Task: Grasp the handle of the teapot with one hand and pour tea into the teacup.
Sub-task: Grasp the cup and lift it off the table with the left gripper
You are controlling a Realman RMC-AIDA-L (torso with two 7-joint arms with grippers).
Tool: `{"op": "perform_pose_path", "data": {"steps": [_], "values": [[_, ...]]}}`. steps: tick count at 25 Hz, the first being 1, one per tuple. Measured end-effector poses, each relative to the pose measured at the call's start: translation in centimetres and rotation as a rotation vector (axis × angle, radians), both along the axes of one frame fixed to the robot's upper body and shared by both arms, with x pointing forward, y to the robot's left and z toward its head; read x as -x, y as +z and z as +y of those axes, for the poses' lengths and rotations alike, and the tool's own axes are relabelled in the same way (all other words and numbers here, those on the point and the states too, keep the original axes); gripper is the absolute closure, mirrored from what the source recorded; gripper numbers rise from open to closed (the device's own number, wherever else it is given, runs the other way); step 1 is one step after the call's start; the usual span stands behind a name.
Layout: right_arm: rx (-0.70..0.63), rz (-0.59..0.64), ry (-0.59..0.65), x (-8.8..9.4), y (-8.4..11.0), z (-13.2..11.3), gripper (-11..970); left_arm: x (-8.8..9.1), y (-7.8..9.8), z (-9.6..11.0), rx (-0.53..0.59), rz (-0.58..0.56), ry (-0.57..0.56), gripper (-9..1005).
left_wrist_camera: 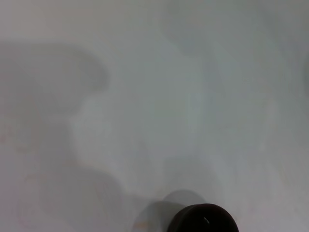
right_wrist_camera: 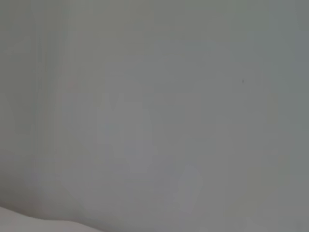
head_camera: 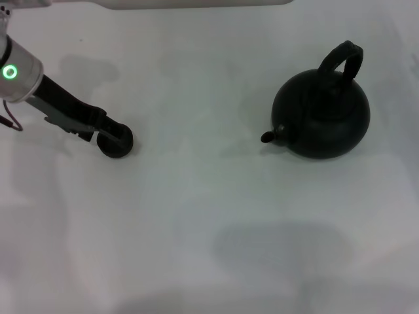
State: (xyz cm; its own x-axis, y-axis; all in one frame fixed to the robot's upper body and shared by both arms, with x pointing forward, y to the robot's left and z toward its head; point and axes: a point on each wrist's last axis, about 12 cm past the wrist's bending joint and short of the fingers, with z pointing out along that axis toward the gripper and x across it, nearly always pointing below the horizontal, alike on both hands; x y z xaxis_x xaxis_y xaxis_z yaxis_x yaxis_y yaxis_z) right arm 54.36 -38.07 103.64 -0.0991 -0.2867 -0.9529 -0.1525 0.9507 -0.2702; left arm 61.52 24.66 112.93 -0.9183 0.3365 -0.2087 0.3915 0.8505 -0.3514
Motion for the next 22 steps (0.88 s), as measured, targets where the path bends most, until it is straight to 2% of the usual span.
{"op": "perform_pose_path", "data": {"steps": [11,22], "values": [[-0.006,-0.006,0.005,0.0,0.0,0.2,75,-0.4,-0.4,0.1,-0.023,-0.026,0.003,122],[-0.005,-0.01,0.009,0.0,0.1,0.3,76,-0.4,-1.1,-1.4,-0.017,-0.025,-0.032,122]]}}
